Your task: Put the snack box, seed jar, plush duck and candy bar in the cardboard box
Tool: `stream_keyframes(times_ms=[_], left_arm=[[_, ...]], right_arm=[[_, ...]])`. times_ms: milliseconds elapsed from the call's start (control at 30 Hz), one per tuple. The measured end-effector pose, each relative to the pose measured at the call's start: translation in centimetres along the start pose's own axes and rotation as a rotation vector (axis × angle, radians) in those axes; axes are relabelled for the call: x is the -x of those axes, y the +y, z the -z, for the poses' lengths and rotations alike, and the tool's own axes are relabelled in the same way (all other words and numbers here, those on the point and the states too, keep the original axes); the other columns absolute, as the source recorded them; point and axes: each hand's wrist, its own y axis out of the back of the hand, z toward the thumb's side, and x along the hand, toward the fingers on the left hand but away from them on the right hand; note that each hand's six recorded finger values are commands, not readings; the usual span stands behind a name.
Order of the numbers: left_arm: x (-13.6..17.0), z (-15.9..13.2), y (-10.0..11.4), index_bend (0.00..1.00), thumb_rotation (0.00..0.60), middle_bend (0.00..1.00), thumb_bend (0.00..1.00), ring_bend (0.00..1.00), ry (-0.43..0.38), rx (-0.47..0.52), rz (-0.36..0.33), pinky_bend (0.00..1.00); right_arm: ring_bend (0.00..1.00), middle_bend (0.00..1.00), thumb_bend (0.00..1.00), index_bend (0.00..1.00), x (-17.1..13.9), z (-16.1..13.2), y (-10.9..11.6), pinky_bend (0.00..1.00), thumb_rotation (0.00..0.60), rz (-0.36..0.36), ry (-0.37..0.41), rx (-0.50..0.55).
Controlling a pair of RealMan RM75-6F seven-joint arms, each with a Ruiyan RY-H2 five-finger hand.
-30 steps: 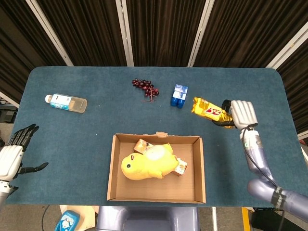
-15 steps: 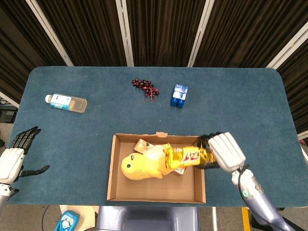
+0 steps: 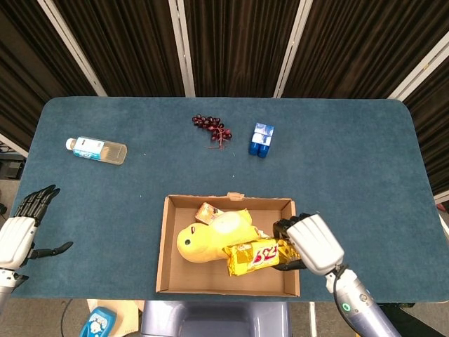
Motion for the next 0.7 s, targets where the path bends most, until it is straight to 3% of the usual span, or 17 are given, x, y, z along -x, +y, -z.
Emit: stream_keyframes(times_ms=[100, 267, 400, 700], left_arm=[[0.0, 0.0, 0.1, 0.01, 0.600, 0.00, 0.06, 0.00, 0.000, 0.001, -0.002, 0.00], [0.0, 0.2, 0.2, 0.01, 0.600, 0.00, 0.06, 0.00, 0.004, 0.004, -0.002, 0.00], [0.0, 0.2, 0.2, 0.01, 0.600, 0.00, 0.06, 0.00, 0.000, 0.005, -0.002, 0.00], [0.0, 0.1, 0.2, 0.01, 0.600, 0.00, 0.06, 0.00, -0.001, 0.006, -0.003, 0.00]], right_arm=[[0.58, 0.61, 0.14, 0.67, 0.4, -0.7, -0.3, 0.63, 0.600, -0.008, 0.004, -0.010], [0.32, 0.35, 0.12, 0.41, 0.6, -1.5, -1.4, 0.37, 0.600, -0.051, 0.002, -0.023], [0.17, 0.19, 0.11, 0.24, 0.7, -2.0, -2.1, 0.22, 0.600, -0.077, 0.009, -0.028], [0.01, 0.02, 0.09, 0.11, 0.8, -2.1, -1.8, 0.11, 0.600, -0.067, -0.008, -0.019]])
